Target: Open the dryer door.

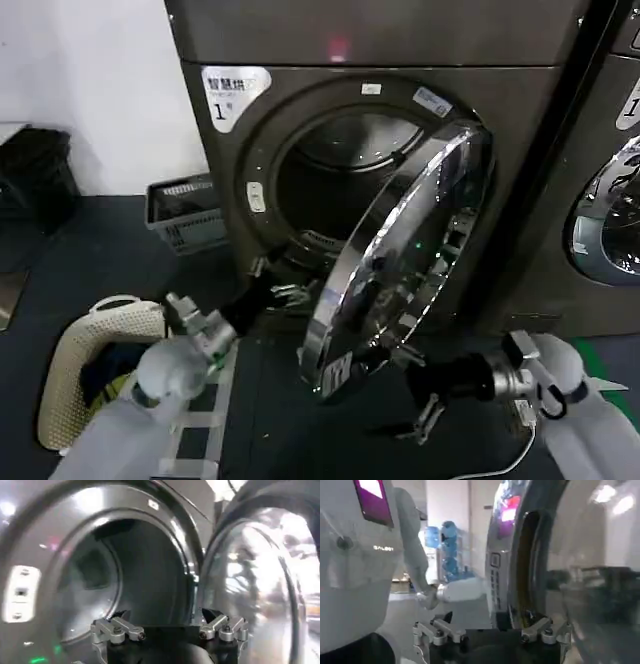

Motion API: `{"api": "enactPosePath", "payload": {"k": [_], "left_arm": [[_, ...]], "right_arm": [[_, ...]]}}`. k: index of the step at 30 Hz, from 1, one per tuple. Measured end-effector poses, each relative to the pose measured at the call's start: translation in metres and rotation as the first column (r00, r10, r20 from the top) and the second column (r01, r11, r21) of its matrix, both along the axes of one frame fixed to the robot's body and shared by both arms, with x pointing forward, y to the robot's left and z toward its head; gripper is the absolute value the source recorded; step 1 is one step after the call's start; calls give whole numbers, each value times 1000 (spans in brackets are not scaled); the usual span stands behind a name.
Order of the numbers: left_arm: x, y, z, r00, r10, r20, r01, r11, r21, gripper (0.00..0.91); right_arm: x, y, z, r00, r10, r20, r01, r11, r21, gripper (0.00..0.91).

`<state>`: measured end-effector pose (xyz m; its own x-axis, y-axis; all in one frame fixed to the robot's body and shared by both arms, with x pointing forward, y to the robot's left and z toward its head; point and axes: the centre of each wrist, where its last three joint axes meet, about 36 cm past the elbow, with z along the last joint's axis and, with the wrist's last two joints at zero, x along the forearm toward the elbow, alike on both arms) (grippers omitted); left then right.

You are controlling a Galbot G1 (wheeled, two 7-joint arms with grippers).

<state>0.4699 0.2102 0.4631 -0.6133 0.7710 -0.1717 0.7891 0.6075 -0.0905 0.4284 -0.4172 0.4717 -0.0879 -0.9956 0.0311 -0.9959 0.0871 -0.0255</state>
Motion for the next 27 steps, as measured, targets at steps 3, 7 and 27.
{"api": "enactPosePath", "payload": {"k": [3,7,27], "left_arm": [[3,-11,2,999,-41,7,41,999,2,907],[6,-23,3,995,-95,14,95,995,6,907],[-6,-65,-4,964,-267,-1,267,963,25,907]], "right_arm": [[-10,-28,3,997,-80,17,80,997,3,907],[-27,-65,10,980,-194,43,194,981,0,907],[-148,-216,69,615,-768,180,767,635,90,907]]}}
